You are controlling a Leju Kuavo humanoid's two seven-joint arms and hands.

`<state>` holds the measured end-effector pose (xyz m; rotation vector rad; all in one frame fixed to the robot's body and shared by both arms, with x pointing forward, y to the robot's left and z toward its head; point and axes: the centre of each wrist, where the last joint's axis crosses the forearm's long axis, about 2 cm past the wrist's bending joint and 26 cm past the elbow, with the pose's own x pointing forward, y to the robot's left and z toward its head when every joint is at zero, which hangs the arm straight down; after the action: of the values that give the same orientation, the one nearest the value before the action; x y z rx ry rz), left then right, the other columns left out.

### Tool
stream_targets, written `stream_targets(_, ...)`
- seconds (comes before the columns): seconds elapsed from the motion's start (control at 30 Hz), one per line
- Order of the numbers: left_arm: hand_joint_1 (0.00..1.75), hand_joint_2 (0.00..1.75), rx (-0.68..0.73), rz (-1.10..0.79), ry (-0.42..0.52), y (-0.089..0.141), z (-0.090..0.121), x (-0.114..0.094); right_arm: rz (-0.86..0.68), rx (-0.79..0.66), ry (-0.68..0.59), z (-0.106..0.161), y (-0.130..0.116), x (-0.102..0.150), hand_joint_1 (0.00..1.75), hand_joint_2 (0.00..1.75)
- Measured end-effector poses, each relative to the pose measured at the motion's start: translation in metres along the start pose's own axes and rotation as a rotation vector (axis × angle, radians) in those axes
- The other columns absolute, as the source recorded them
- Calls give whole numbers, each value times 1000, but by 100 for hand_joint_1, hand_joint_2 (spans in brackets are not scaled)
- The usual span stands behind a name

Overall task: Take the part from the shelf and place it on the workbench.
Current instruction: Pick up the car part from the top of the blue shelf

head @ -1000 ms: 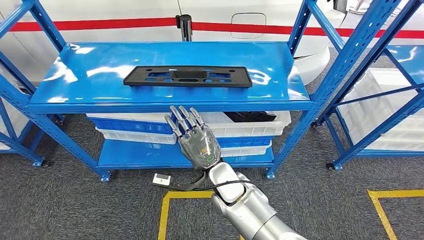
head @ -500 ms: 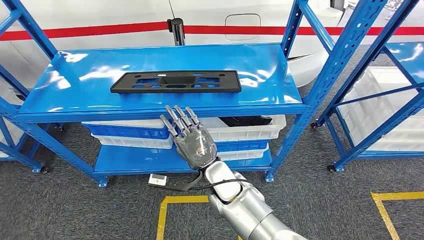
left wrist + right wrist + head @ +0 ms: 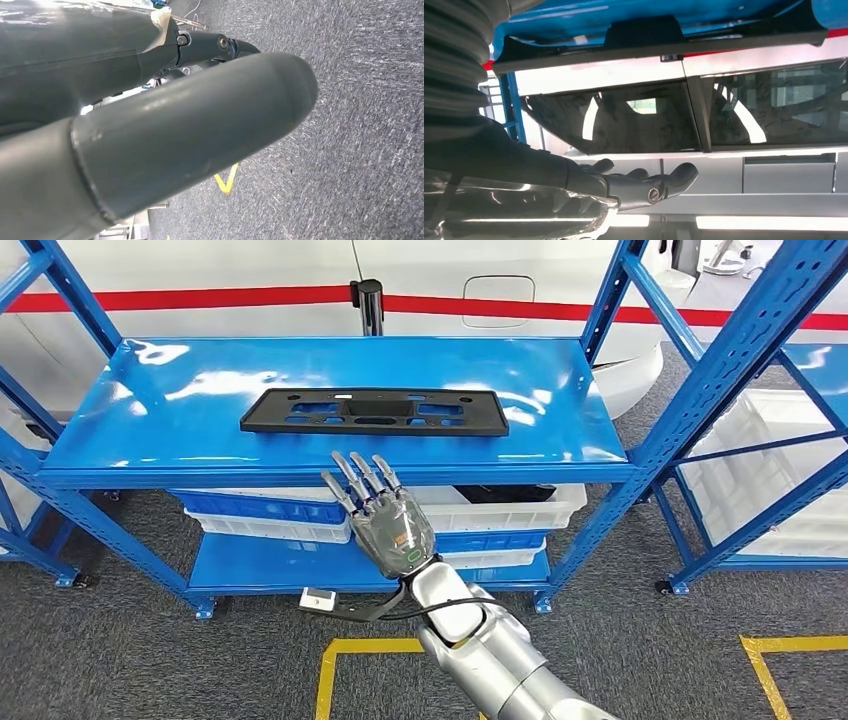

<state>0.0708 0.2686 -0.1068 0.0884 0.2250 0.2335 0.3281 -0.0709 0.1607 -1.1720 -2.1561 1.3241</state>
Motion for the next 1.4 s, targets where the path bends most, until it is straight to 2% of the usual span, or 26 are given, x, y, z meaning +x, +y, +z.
stream_targets(1.4,0,0,0,0,1,-1,0,-1,4,17,-7,3,3,6,0,175)
